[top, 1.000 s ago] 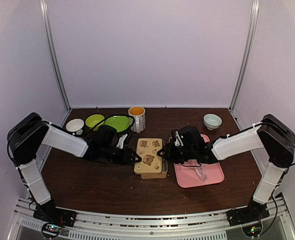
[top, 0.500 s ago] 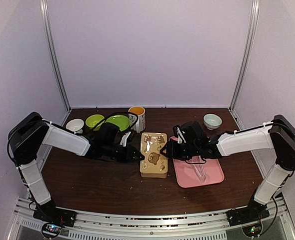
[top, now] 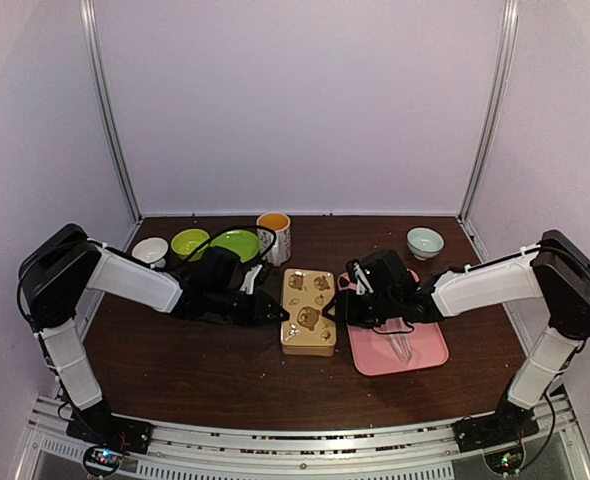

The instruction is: Pack the chocolate

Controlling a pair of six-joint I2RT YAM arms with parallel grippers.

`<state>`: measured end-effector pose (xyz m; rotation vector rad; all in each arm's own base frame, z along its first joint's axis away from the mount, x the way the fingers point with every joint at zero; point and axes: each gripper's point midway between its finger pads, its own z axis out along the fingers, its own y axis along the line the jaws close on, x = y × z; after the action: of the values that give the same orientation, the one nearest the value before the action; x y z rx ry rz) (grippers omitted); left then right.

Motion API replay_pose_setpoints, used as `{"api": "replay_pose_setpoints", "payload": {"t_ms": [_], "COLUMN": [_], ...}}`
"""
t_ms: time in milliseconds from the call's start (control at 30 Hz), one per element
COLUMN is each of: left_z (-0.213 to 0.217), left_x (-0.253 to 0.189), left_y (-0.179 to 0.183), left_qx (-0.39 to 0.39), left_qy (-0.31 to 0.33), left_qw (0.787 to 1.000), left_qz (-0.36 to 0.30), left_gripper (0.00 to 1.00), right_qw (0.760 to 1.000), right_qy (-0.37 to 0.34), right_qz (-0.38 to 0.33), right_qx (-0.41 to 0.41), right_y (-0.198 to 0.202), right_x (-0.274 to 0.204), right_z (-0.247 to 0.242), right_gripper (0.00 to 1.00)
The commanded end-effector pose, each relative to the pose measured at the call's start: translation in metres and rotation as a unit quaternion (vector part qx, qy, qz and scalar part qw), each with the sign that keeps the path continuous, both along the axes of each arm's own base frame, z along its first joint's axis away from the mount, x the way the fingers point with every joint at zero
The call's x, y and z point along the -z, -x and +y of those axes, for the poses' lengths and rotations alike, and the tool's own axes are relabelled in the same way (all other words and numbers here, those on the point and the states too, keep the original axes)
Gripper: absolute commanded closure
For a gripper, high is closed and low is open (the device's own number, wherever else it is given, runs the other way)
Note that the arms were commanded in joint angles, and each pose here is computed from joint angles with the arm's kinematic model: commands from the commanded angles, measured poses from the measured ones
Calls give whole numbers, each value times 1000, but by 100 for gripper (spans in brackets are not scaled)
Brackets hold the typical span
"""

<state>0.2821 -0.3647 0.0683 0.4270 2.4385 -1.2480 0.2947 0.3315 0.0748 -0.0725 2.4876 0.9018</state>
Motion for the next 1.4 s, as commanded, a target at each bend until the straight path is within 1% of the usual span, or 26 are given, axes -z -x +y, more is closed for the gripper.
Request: {"api": "replay_pose_setpoints", "payload": {"t_ms": [0, 167, 433, 567, 700, 767, 800, 833, 867, 900, 933, 1000, 1200, 1267, 1367], "left_z": [5, 7, 10, 11, 13, 13, 13, 14, 14, 14, 14, 12, 10, 10, 9], "left_x": [18, 18, 20, 19, 20, 18, 18, 18, 18, 17, 17, 17, 17, 17, 16], "left_y": [-8, -15, -28, -35, -41, -43, -44, -44, -45, -46, -45, -46, -46, -46, -46], "left_qx": [-19, -36, -63, -70, -74, -75, -75, -74, -74, -74, -71, -67, -59, -55, -51], "left_qy": [-36, -48, -66, -72, -76, -75, -75, -77, -77, -78, -78, -78, -82, -87, -89], "left_qw": [999, 998, 996, 995, 994, 994, 994, 994, 994, 994, 994, 994, 994, 994, 994], "left_qz": [-7, -13, -21, -29, -29, -30, -31, -32, -32, -33, -33, -32, -33, -33, -34], "left_gripper": [80, 76, 70, 66, 66, 66, 65, 65, 65, 65, 65, 65, 65, 65, 65], "right_qw": [1000, 1000, 1000, 1000, 1000, 1000, 1000, 1000, 1000, 999, 999, 998, 991, 987, 982], "right_qy": [-4, -14, -7, -2, -1, -4, -3, -2, 1, 4, 5, 7, 13, 20, 14], "right_qz": [8, 11, 14, 7, 2, -6, -13, -22, -30, -40, -48, -63, -103, -125, -136], "right_qx": [-1, 3, 8, 11, 9, 4, 2, -1, -4, -5, -10, -22, -83, -100, -133], "right_y": [-3, -11, -26, -34, -45, -47, -49, -50, -52, -55, -58, -66, -93, -101, -109], "right_x": [9, 13, 20, 17, 13, 7, 3, -2, -5, -9, -13, -21, -44, -50, -53], "right_z": [2, 3, 0, -4, -9, -11, -13, -14, -16, -18, -20, -22, -13, -9, 3], "right_gripper": [49, 51, 52, 50, 48, 44, 40, 32, 18, 12, 11, 11, 18, 18, 18]}}
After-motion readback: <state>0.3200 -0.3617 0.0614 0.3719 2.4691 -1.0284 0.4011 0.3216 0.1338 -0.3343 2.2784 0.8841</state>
